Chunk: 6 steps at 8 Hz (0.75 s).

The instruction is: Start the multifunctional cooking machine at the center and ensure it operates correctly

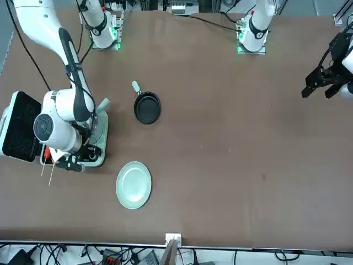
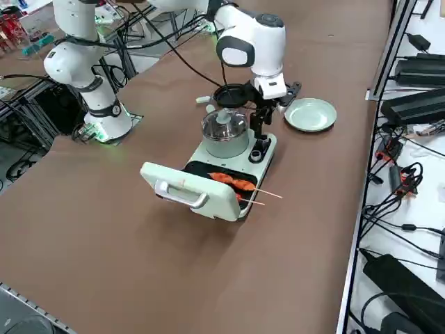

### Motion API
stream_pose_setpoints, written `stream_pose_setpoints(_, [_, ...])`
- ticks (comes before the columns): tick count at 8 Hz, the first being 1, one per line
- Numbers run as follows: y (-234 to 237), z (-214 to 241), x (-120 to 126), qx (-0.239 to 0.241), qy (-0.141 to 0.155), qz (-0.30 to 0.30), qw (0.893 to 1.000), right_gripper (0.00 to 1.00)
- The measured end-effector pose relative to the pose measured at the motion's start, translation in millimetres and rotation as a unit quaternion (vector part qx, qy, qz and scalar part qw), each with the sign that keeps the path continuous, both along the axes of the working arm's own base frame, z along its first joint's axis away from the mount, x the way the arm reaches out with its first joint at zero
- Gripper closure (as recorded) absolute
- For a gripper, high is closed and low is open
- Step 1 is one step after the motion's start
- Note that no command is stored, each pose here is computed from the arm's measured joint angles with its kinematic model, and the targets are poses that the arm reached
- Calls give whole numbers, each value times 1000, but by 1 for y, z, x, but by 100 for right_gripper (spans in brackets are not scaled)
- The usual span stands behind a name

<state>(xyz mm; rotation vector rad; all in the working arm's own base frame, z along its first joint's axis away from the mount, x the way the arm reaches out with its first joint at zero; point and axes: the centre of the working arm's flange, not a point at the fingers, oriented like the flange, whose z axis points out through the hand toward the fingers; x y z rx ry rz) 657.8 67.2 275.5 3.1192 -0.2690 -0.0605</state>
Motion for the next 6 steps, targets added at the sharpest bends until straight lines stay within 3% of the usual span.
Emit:
stream_pose_setpoints(3, [-1,0,0,-2,-2,-53,999,19])
stream_pose_setpoints(6, [-1,0,1,-3,-6,-91,996,19])
